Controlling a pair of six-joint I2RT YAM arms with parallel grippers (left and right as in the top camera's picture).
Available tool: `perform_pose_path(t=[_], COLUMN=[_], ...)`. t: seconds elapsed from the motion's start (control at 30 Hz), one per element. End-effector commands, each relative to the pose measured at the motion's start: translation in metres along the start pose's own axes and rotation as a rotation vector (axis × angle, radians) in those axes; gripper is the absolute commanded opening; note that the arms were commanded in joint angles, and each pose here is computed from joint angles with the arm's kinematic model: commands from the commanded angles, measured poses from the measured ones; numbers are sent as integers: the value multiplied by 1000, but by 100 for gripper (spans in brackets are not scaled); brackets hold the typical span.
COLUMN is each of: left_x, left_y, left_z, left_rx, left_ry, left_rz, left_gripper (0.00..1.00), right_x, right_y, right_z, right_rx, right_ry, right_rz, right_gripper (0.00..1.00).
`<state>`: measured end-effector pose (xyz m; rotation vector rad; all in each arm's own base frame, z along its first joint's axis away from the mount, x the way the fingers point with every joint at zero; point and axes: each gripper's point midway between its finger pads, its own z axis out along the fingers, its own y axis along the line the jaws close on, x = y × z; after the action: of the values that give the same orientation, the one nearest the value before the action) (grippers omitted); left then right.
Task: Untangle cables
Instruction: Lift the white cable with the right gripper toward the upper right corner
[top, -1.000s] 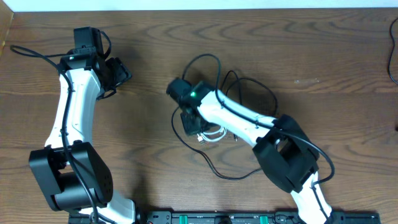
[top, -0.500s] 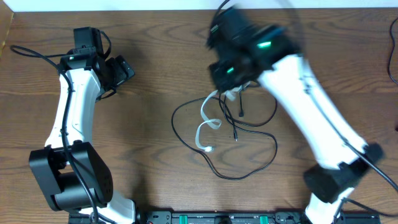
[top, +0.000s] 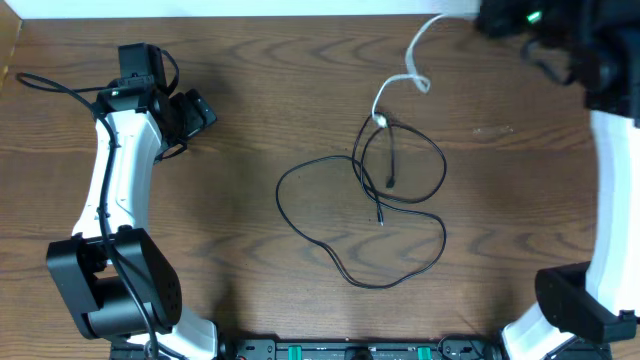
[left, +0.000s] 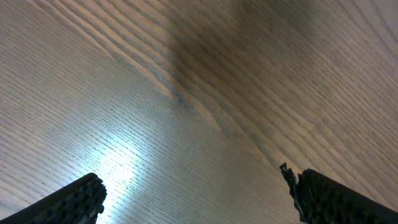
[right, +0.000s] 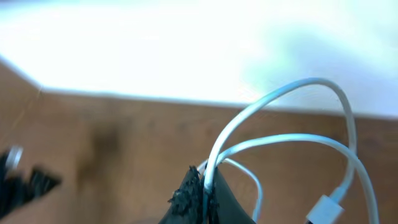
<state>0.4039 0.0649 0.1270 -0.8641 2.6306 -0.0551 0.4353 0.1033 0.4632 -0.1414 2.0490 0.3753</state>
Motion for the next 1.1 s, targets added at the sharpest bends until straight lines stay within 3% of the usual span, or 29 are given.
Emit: perform_pose_path(t=[0.0,0.17,0.43,0.77,0.93,1.07], left_x=[-1,-1,-1,-2,-2,-2], left_y=[0,0,0,0,0,0], left_z=[-3,-3,-3,-3,-3,-3], left_rx=[5,5,5,5,5,5], left_ry=[-7,-7,-7,-8,-8,-8], left_rz=[7,7,7,7,7,7], left_gripper=[99,99,99,99,99,99], right_x=[-30,-54,-15,-13,-16,-20], right_y=[-10,-18,37,0,-34,-57], right_z=[-21,-31,-15,7,35,63], right_rx=[20,16,-182,94,267,385], right_ry=[-113,-208,-51,-48,-53,-63], right_rz=[1,-8,-46,-88,-136,-205], right_gripper=[1,1,1,1,5,1])
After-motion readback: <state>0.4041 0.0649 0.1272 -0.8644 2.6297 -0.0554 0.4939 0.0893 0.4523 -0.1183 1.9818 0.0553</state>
